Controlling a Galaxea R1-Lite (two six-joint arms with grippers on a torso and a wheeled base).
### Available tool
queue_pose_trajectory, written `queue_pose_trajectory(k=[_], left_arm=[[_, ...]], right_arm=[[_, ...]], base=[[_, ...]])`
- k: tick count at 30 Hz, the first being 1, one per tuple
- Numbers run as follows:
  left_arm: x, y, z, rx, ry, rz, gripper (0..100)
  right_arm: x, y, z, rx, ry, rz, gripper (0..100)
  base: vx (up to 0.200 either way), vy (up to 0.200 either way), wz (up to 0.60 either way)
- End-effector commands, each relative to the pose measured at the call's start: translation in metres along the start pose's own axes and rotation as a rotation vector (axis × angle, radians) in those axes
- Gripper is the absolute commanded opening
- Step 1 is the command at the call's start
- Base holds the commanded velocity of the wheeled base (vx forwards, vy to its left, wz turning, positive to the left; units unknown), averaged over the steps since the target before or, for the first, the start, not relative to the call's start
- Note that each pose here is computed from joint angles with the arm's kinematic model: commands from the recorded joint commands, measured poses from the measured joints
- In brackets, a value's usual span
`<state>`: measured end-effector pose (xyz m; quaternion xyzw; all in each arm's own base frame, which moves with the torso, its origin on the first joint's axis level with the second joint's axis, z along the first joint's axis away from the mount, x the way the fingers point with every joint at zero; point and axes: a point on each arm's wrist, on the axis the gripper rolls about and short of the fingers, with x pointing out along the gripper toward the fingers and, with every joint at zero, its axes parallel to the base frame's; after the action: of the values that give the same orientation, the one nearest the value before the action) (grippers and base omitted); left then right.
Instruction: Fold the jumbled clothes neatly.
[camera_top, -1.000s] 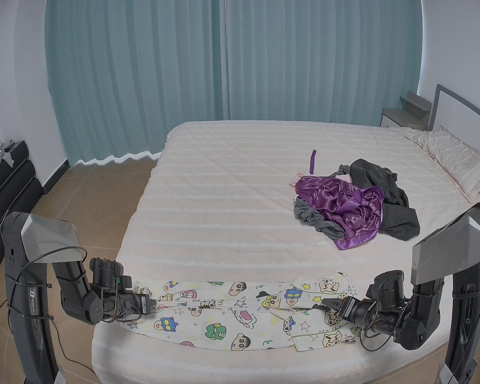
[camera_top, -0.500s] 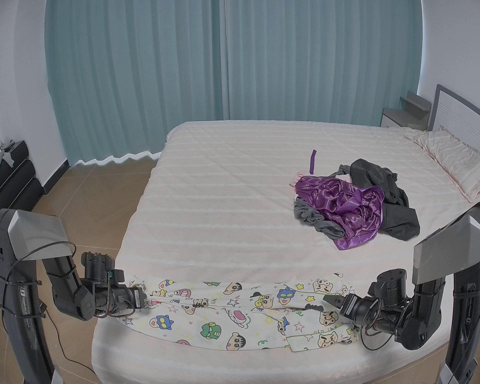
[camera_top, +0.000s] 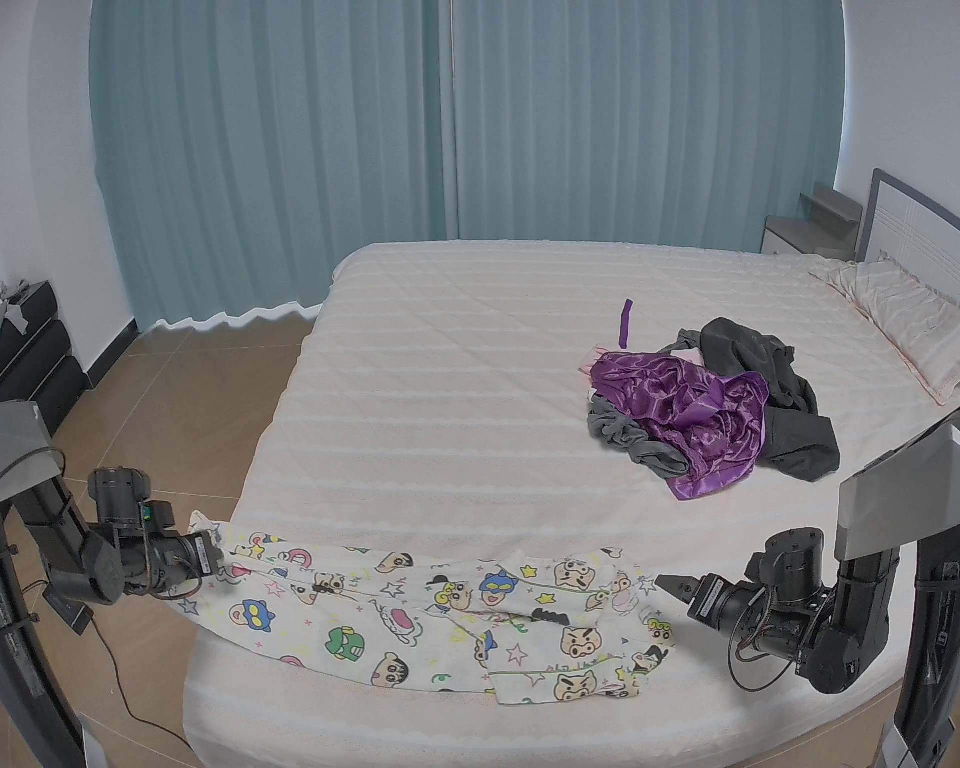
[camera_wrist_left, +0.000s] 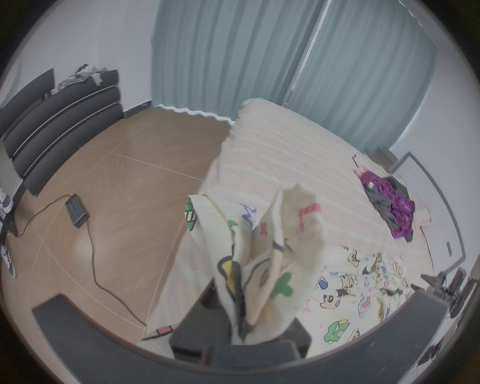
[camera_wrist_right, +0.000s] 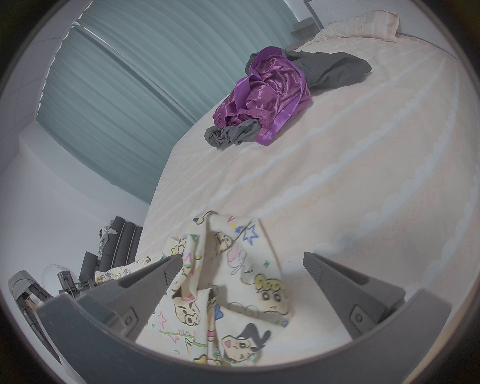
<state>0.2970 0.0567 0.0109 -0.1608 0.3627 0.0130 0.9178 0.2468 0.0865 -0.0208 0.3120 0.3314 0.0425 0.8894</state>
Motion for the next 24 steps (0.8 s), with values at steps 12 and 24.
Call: queue_pose_trajectory(k=[12,24], left_arm=[[-0.069,0.074,0.065,-0.165,-0.19,0.13,0],[-0.053,-0.034,0.033,-0.023,-0.092,0.136,0]], right_arm=[[0.001,-0.003,0.005,0.012,-0.018,-0.005,100],[0.001,-0.003,0.004,0.01,-0.012,-0.008,100]], base=[[0.0,0.0,0.0],[0.0,0.0,0.0]])
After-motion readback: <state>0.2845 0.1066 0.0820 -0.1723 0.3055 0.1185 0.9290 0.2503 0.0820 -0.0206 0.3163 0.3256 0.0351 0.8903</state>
